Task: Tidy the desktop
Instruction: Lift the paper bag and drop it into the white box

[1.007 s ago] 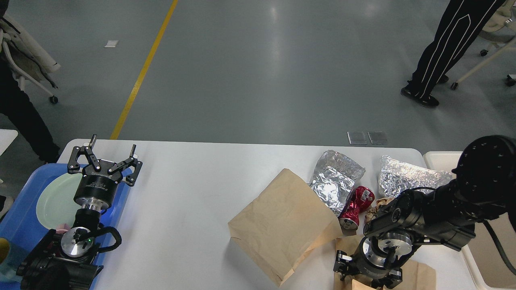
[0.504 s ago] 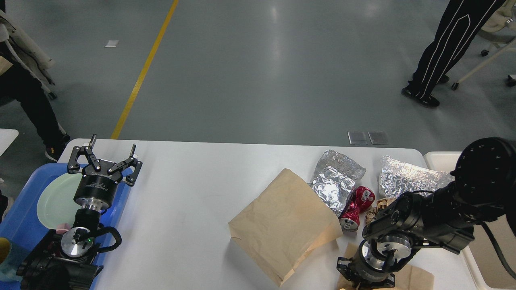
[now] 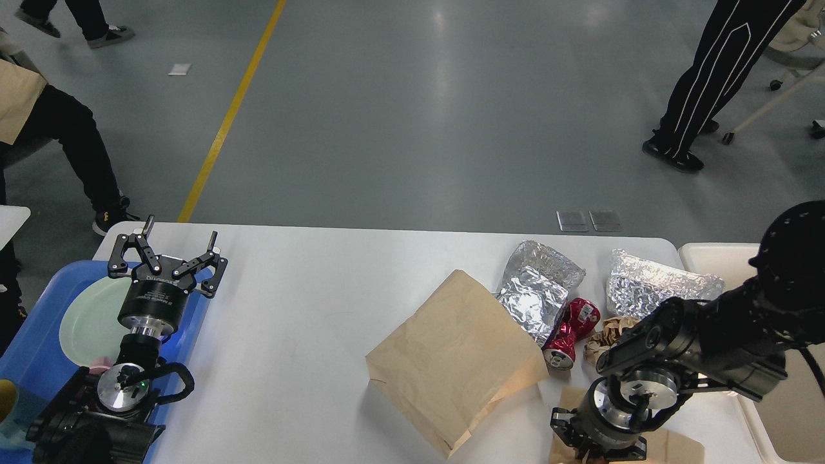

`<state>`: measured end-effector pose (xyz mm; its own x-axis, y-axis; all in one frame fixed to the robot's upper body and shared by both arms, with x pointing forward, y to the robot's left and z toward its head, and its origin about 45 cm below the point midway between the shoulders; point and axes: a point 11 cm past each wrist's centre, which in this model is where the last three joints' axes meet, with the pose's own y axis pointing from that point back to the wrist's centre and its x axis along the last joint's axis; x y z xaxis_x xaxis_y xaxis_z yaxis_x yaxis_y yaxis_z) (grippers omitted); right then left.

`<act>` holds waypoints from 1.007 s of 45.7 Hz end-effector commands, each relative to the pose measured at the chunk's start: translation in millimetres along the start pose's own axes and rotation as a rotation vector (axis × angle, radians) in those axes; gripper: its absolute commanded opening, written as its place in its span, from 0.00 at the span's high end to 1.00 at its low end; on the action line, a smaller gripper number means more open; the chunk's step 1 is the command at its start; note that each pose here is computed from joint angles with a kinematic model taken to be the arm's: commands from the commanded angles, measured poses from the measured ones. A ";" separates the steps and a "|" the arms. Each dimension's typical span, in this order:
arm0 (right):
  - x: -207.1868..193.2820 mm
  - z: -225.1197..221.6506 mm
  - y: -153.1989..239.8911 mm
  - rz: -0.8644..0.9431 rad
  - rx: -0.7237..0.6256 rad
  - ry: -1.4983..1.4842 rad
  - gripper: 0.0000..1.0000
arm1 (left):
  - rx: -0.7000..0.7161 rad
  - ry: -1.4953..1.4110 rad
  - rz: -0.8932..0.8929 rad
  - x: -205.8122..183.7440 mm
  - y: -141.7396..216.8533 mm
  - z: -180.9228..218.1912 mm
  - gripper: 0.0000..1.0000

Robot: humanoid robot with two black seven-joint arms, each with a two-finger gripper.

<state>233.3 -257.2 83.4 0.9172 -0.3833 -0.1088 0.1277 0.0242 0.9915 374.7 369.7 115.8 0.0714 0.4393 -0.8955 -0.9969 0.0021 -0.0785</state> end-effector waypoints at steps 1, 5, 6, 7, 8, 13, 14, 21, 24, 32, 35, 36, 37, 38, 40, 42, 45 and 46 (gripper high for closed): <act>3.1 13.5 28.9 -0.001 0.008 -0.032 1.00 | 0.000 0.000 0.000 0.0 0.0 0.0 0.04; 5.3 22.5 54.6 0.012 0.005 -0.039 1.00 | 0.000 0.000 0.000 0.0 0.0 0.0 0.04; 6.4 25.2 62.3 0.020 0.002 -0.040 1.00 | 0.000 0.000 0.000 0.0 0.0 0.0 0.04; 8.1 27.6 70.4 0.031 0.000 -0.042 1.00 | 0.000 0.000 0.000 0.0 0.0 0.0 0.04; 10.3 29.2 79.1 0.043 0.000 -0.043 1.00 | 0.000 0.000 0.000 0.0 0.0 0.0 0.04; 18.4 33.8 121.2 0.066 0.008 -0.048 1.00 | -0.001 0.000 0.000 0.0 0.0 0.2 0.04; 21.1 33.9 130.5 0.074 0.013 -0.056 1.00 | 0.000 0.000 0.000 0.0 0.0 0.0 0.04; 36.3 32.9 206.8 0.121 0.062 -0.064 1.00 | 0.000 -0.001 0.000 0.1 0.0 0.7 0.04; 37.8 32.1 242.4 0.129 0.106 -0.047 1.00 | 0.000 -0.001 0.000 0.1 0.0 0.7 0.04; 31.1 25.6 298.2 0.150 0.150 0.021 1.00 | -0.002 -0.001 0.000 0.1 0.0 0.9 0.04; 31.1 24.2 300.7 0.159 0.151 0.025 1.00 | -0.002 -0.001 0.000 0.1 0.0 0.9 0.04; 31.4 23.1 301.5 0.164 0.154 0.027 1.00 | -0.002 -0.001 0.000 0.1 0.0 0.9 0.04; 31.9 23.2 301.1 0.167 0.153 0.025 1.00 | 0.000 -0.001 0.000 0.1 0.0 0.7 0.04; 32.8 23.1 301.5 0.173 0.155 0.022 1.00 | -0.002 -0.001 0.000 0.1 0.0 0.9 0.04; 33.8 24.2 301.5 0.180 0.155 0.016 1.00 | -0.002 -0.001 0.000 0.1 0.0 0.9 0.04; 36.2 25.8 301.4 0.194 0.157 0.005 1.00 | -0.002 -0.001 0.000 0.1 0.0 0.9 0.04; 41.6 32.0 302.6 0.219 0.149 -0.018 1.00 | 0.000 0.000 0.000 0.0 0.0 0.0 0.04; 44.9 37.1 302.9 0.229 0.140 -0.035 1.00 | -0.001 0.000 0.000 0.0 0.0 0.2 0.04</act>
<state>294.7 -286.9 380.2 0.9227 -0.3772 0.0797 -0.1055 -0.0482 0.9933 374.7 370.6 116.0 0.0709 0.4407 -0.8948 -0.9969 0.0004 -0.0788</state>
